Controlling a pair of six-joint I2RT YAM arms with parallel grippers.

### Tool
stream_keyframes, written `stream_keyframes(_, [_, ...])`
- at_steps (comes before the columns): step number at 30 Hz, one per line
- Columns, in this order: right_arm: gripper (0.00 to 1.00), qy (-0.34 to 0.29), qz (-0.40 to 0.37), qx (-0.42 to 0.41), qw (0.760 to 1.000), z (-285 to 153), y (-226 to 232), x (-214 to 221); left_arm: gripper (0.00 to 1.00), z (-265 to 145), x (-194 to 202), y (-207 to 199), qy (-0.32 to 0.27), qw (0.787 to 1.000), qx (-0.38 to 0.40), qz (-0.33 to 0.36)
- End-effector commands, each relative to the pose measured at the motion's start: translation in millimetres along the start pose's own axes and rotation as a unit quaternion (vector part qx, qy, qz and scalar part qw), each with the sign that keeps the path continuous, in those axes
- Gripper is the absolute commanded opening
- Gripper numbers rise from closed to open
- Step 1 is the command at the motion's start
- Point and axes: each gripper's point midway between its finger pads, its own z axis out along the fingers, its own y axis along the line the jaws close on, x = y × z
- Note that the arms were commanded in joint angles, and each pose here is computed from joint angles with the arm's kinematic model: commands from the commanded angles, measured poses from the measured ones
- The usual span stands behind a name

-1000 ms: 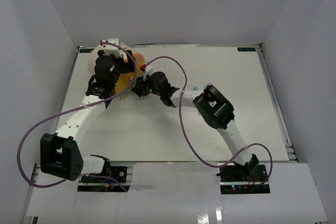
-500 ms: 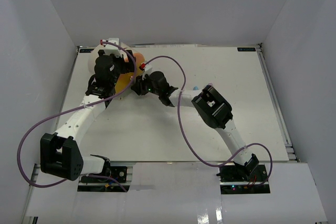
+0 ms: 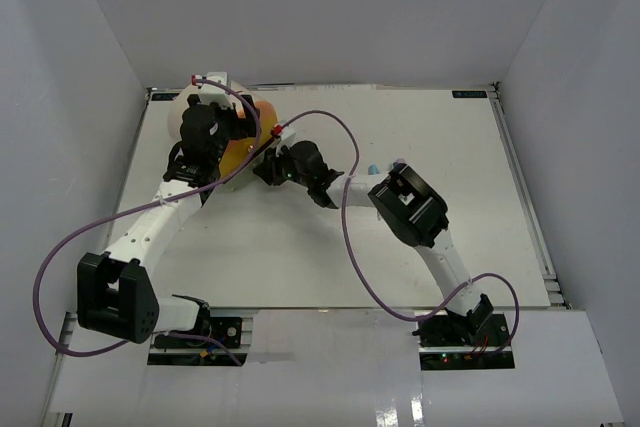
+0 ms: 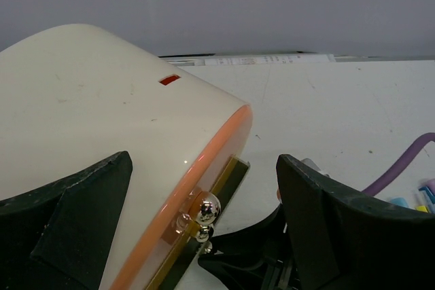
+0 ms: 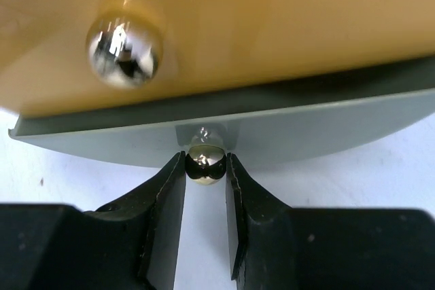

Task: Sort the stationery into containers
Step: Open the drawer in the storage box.

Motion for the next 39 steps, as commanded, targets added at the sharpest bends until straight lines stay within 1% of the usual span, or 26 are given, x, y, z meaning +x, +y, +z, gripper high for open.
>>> stream_keyframes(1, [0.08,-0.012,-0.006,0.002,1.0,-21,7,-13,0.98,1,16,-8,0.032,0.999,0.018,-0.01])
stream_keyframes(2, [0.08,-0.02,-0.008,-0.002,1.0,-27,11,-22,0.98,2,17,-8,0.034,0.999,0.018,-0.009])
stream_keyframes(7, [0.08,-0.013,-0.007,-0.001,1.0,-52,15,-14,0.98,2,17,-8,0.032,0.999,0.019,-0.011])
stream_keyframes(17, [0.08,0.002,-0.01,0.004,1.0,-71,14,-2,0.98,1,17,-9,0.031,0.999,0.022,-0.009])
stream_keyframes(19, [0.1,0.005,-0.013,0.004,1.0,-74,13,-2,0.98,2,17,-9,0.031,0.999,0.022,-0.008])
stream_keyframes(20, [0.13,0.005,-0.017,0.002,1.0,-74,14,-3,0.98,1,18,-10,0.032,0.999,0.023,-0.008])
stream_keyframes(21, [0.24,0.005,-0.019,0.002,1.0,-76,15,-6,0.98,2,19,-9,0.033,0.999,0.022,-0.007])
stream_keyframes(23, [0.36,0.006,-0.027,0.001,1.0,-79,17,-9,0.98,2,17,-9,0.032,0.999,0.022,-0.007])
stream_keyframes(24, [0.46,0.006,-0.031,0.003,0.999,-81,16,-10,0.98,1,17,-9,0.031,0.999,0.023,-0.007])
stream_keyframes(26, [0.55,0.003,-0.04,0.01,0.999,-89,17,-21,0.98,1,17,-9,0.032,0.999,0.023,-0.007])
stream_keyframes(27, [0.63,0.002,-0.049,0.015,0.999,-93,16,-24,0.98,1,17,-9,0.032,0.999,0.023,-0.006])
stream_keyframes(28, [0.67,-0.005,-0.053,0.017,0.998,-100,18,-35,0.98,1,16,-10,0.031,0.999,0.024,-0.006])
stream_keyframes(29, [0.73,0.005,-0.059,0.023,0.998,-106,14,-35,0.98,1,16,-10,0.032,0.999,0.024,-0.006])
stream_keyframes(30, [0.74,0.01,-0.063,0.028,0.998,-111,12,-36,0.98,1,16,-10,0.032,0.999,0.024,-0.005])
stream_keyframes(31, [0.75,0.001,-0.068,0.03,0.997,-120,15,-52,0.98,1,16,-9,0.032,0.999,0.023,-0.004])
stream_keyframes(32, [0.77,0.006,-0.07,0.043,0.997,-128,7,-53,0.98,0,16,-9,0.032,0.999,0.023,-0.004])
stream_keyframes(33, [0.77,0.031,-0.074,0.058,0.995,-136,-1,-46,0.98,0,15,-9,0.031,0.999,0.023,-0.004])
stream_keyframes(34, [0.78,0.027,-0.075,0.084,0.993,-150,-13,-59,0.98,0,14,-9,0.029,0.999,0.022,-0.003])
stream_keyframes(35, [0.78,0.037,-0.073,0.106,0.991,-159,-25,-61,0.98,0,13,-9,0.028,0.999,0.021,-0.003])
stream_keyframes(36, [0.78,0.077,-0.065,0.138,0.985,-174,-42,-47,0.98,-1,12,-8,0.027,0.999,0.021,-0.003])
stream_keyframes(37, [0.77,0.079,-0.06,0.171,0.98,-189,-55,-55,0.98,0,14,-8,0.028,0.999,0.021,-0.002])
stream_keyframes(38, [0.77,0.088,-0.045,0.212,0.972,-208,-84,-57,0.98,0,13,-8,0.028,0.999,0.021,-0.002])
stream_keyframes(39, [0.77,0.089,-0.038,0.235,0.967,-224,-95,-63,0.98,-1,12,-9,0.029,0.999,0.022,-0.002])
